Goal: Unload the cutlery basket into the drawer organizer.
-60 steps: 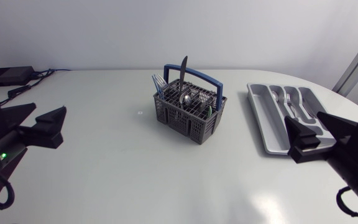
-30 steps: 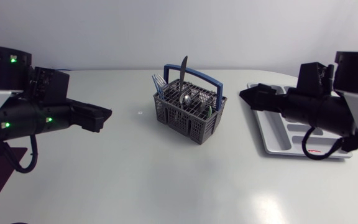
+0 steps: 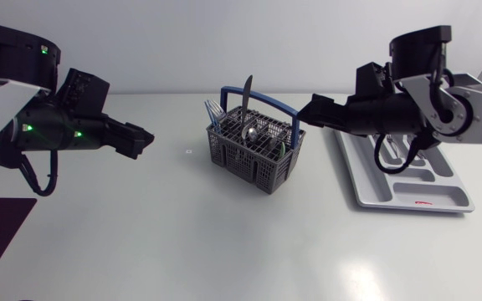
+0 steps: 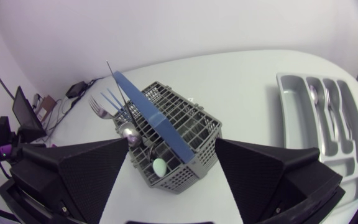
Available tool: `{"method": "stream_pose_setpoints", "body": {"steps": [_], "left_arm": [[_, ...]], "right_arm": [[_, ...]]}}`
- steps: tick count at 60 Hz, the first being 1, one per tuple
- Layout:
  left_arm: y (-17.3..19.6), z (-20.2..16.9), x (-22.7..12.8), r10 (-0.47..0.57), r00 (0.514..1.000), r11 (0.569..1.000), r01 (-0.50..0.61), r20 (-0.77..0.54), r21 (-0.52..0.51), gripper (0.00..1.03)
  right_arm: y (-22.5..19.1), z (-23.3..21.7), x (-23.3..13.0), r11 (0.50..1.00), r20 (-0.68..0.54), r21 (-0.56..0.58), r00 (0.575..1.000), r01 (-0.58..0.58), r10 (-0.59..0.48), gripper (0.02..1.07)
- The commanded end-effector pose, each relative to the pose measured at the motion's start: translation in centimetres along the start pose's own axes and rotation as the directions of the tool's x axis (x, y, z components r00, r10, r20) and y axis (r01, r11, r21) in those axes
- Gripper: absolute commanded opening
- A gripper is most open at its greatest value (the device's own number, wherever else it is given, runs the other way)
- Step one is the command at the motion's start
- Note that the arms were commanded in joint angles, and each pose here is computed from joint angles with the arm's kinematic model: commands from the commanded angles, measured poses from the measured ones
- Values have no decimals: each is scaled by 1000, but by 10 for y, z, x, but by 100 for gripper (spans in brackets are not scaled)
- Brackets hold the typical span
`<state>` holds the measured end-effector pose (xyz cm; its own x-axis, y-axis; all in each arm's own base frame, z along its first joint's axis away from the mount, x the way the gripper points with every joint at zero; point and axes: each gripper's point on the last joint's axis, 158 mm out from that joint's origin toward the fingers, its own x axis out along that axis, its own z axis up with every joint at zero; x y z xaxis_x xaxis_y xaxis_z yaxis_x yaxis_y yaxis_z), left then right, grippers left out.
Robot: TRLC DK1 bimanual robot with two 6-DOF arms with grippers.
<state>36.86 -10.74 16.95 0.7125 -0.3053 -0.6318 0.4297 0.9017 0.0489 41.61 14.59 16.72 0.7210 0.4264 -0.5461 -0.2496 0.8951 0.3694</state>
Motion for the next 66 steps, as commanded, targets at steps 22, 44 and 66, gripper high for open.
{"method": "stream_pose_setpoints", "body": {"steps": [22,44,66], "left_arm": [[5,-4,15,-11,1000,995,11,-5,97,94],[3,-13,18,-33,999,989,35,-20,143,94],[14,-22,11,-32,999,987,35,-21,154,94]], "right_arm": [[-8,0,72,896,-133,-442,991,-34,-28,80],[29,-25,70,844,-191,-518,980,-142,48,17],[80,-80,37,752,-335,-560,925,-348,178,12]]}}
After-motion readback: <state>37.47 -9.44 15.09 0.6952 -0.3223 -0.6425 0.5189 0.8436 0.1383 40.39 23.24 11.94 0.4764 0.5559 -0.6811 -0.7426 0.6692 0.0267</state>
